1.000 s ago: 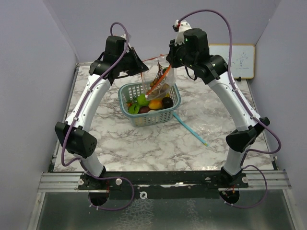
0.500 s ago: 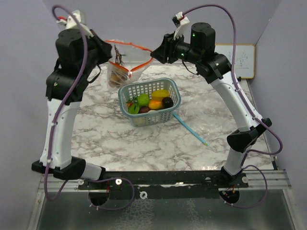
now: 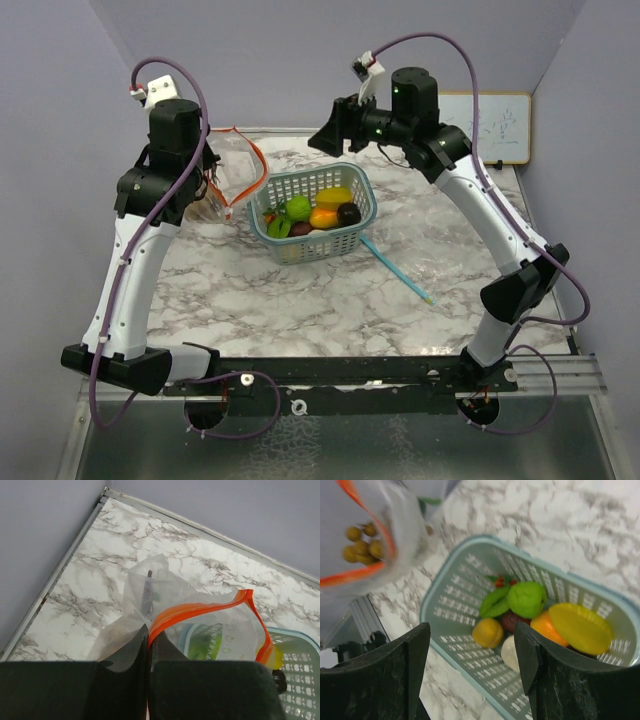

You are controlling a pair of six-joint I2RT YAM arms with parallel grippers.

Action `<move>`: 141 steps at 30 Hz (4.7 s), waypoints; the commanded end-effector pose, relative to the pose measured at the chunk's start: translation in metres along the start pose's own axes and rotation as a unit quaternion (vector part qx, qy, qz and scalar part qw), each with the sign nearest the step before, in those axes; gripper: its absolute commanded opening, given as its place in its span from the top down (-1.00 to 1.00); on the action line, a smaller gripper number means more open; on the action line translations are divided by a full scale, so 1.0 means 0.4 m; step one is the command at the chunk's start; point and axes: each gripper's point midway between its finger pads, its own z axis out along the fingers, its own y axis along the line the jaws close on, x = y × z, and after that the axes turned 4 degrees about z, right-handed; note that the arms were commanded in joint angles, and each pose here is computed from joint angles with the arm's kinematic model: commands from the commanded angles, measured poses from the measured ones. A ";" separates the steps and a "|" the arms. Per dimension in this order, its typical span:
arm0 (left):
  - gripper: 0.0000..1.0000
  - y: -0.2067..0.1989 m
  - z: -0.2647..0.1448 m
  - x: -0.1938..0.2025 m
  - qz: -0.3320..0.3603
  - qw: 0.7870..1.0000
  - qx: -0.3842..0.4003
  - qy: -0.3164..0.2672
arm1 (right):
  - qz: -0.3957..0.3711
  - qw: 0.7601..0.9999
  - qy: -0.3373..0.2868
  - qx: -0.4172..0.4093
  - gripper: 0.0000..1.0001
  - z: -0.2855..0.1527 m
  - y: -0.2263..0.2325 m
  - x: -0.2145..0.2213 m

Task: Place the food in the zip-top bag and seal the zipper
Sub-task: Move the bin to the center of the board, then pick up the fake fruit from the bin, then place the fake fruit in the zipper food storage bag, then pick up the fake fruit from the bin.

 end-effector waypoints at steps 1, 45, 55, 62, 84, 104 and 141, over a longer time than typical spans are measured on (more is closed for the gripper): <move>1.00 0.040 -0.015 -0.047 -0.001 0.999 -0.035 -0.037 | 0.022 0.995 0.089 0.040 -0.36 0.058 -0.058 0.192; 1.00 -0.265 0.109 0.233 -0.124 0.960 0.220 0.124 | 0.101 0.959 0.089 0.247 -0.42 -0.096 -0.332 0.334; 1.00 -0.248 0.121 0.294 -0.110 0.963 0.201 0.145 | 0.158 0.939 0.094 0.292 -0.51 -0.010 -0.396 0.420; 1.00 -0.258 0.111 0.306 -0.110 0.960 0.209 0.152 | 0.168 0.926 0.138 0.310 -0.53 0.018 -0.401 0.529; 1.00 -0.244 0.119 0.362 -0.101 0.960 0.205 0.160 | 0.033 0.991 0.034 0.125 0.27 -0.102 -0.105 0.193; 1.00 -0.271 0.090 0.338 -0.101 0.953 0.239 0.159 | 0.018 0.995 0.088 0.048 -0.40 0.135 0.041 0.290; 1.00 -0.281 0.122 0.387 -0.089 0.950 0.238 0.182 | 0.142 0.945 0.149 0.255 -0.66 0.071 -0.301 0.494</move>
